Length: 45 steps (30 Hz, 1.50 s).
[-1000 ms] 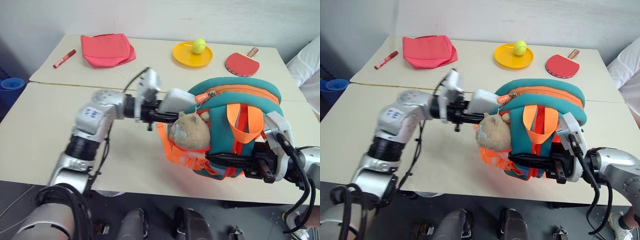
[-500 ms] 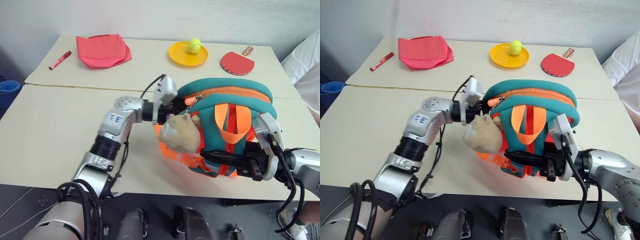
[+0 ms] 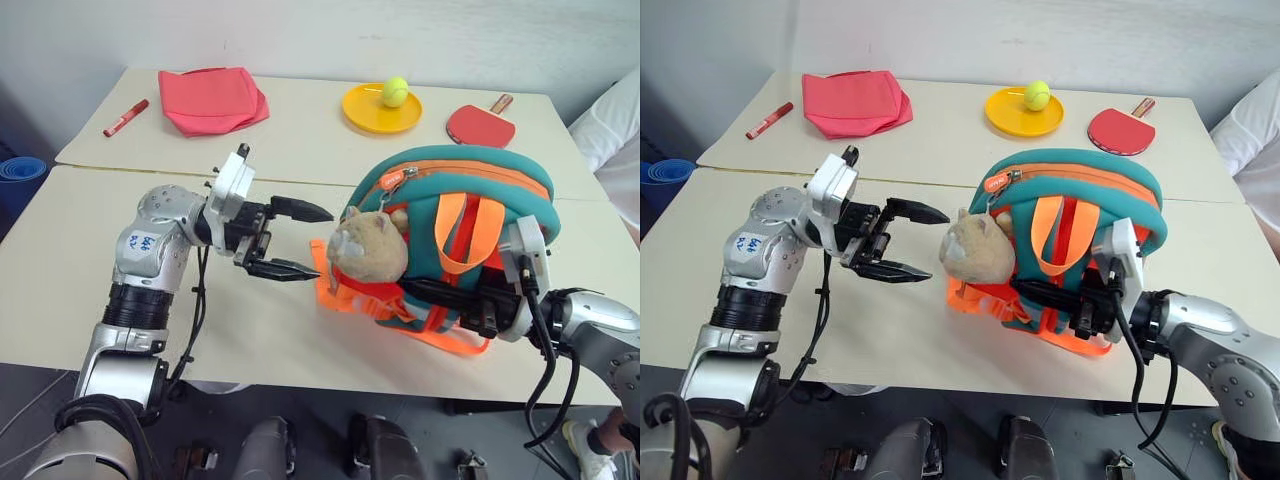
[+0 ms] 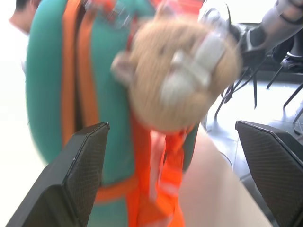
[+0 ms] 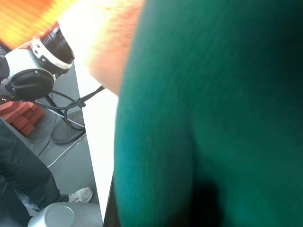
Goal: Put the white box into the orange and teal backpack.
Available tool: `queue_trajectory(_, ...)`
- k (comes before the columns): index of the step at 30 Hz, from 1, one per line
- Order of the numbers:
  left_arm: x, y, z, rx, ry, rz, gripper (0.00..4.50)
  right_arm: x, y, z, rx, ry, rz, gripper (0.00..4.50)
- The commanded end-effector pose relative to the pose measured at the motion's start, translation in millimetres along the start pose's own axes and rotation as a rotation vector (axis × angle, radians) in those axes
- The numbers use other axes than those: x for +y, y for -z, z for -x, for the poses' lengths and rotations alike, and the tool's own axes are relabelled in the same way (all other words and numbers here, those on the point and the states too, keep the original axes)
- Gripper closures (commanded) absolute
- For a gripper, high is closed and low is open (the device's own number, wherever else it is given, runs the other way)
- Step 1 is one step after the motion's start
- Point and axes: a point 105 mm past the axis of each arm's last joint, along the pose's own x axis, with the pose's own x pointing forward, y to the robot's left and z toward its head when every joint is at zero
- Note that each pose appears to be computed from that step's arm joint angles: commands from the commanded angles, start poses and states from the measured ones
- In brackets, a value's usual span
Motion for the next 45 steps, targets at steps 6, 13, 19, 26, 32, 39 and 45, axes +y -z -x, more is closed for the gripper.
queue_trajectory(6, -8.2, -3.5, -37.6, -0.08, -0.046, -0.078, 0.53, 7.3, -0.2, -4.7, 0.01, -0.062, -0.011, 4.5)
queue_trajectory(13, 0.3, -5.5, -25.4, -0.076, -0.108, -0.105, 2.68, 7.5, -0.5, -1.8, 0.002, -0.04, -0.008, 4.5)
queue_trajectory(19, 28.8, -20.6, 45.7, -0.015, -0.334, -0.025, 3.77, 15.7, -0.4, 7.9, -0.037, -0.039, -0.048, 4.5)
queue_trajectory(26, 31.9, 41.2, 74.3, 0.201, -0.414, 0.05, 3.77, 15.1, 6.1, 13.9, -0.06, 0.013, -0.067, 4.5)
queue_trajectory(32, 20.0, 104.3, 41.3, 0.172, -0.364, 0.209, 3.77, 17.6, 12.0, 13.2, -0.086, 0.026, -0.082, 4.5)
queue_trajectory(39, 11.5, 113.4, 37.1, 0.124, -0.368, 0.193, 3.21, -9.9, 18.1, 14.0, -0.188, 0.194, -0.069, 4.5)
queue_trajectory(45, -10.2, 94.5, 71.3, 0.205, -0.418, 0.143, 1.47, -14.7, 32.4, 17.6, -0.072, 0.231, 0.202, 2.95)
